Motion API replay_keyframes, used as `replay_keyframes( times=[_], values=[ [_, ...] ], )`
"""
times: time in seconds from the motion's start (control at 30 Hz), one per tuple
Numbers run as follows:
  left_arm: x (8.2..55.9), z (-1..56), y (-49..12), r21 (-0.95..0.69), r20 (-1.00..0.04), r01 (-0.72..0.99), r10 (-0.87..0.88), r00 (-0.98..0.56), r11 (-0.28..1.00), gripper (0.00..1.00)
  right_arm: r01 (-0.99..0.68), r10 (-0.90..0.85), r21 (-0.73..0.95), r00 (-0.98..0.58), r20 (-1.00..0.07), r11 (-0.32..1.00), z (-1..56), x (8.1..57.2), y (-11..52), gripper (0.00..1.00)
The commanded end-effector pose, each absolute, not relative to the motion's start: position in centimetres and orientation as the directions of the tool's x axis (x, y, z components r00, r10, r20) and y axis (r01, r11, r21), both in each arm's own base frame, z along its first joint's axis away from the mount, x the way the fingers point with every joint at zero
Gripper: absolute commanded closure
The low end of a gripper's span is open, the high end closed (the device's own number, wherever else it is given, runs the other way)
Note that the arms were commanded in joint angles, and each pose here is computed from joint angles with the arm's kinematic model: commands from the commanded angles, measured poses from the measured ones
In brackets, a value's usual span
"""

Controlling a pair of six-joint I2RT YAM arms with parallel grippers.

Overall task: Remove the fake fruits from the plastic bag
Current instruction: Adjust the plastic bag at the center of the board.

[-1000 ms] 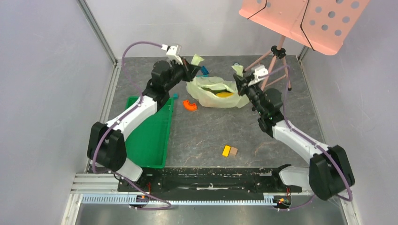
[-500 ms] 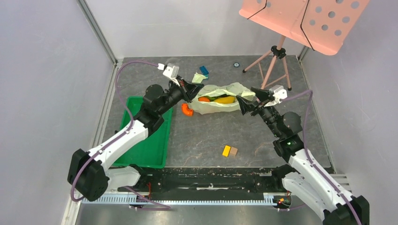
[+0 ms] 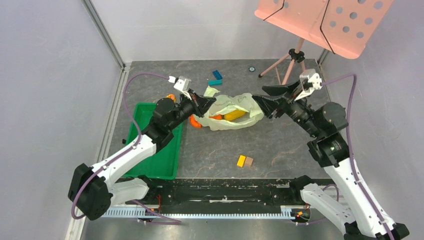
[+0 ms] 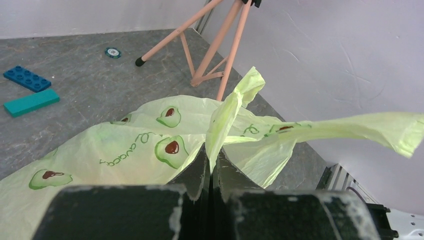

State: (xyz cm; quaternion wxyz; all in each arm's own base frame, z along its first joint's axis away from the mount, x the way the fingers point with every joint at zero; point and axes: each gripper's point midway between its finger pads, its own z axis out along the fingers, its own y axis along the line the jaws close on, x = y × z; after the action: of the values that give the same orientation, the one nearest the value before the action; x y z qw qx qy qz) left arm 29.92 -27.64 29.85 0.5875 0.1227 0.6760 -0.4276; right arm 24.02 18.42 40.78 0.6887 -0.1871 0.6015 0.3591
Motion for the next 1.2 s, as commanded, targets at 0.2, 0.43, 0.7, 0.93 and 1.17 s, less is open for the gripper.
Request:
replay_keyframes(
  times=[0.2, 0.43, 0.7, 0.93, 1.17],
  values=[
    [29.1, 31.6, -27.0, -0.449, -0.886, 0.666, -0.390, -0.249, 0.596, 0.98, -0.667, 0.203, 0.305, -0.228, -0.952, 0.680, 42.2, 28.8, 21.6, 0.64],
    [28.8, 31.6, -27.0, -0.448, -0.886, 0.668, -0.392, -0.246, 0.594, 0.98, -0.625, 0.058, 0.283, -0.355, -0.933, 0.727, 36.5, 30.1, 26.7, 0.76],
    [28.1, 31.6, -27.4, -0.438, -0.890, 0.689, -0.385, -0.244, 0.577, 0.98, -0.520, -0.092, 0.191, -0.470, -0.878, 0.833, 27.3, 30.0, 27.5, 0.84],
    [27.7, 31.5, -27.3, -0.429, -0.894, 0.694, -0.383, -0.234, 0.578, 0.98, -0.490, -0.169, 0.144, -0.539, -0.825, 0.860, 21.8, 29.4, 27.3, 0.86],
    [27.1, 31.1, -27.0, -0.425, -0.895, 0.696, -0.384, -0.228, 0.578, 0.98, -0.472, -0.167, 0.164, -0.583, -0.795, 0.866, 18.3, 28.9, 27.2, 0.87]
  ],
)
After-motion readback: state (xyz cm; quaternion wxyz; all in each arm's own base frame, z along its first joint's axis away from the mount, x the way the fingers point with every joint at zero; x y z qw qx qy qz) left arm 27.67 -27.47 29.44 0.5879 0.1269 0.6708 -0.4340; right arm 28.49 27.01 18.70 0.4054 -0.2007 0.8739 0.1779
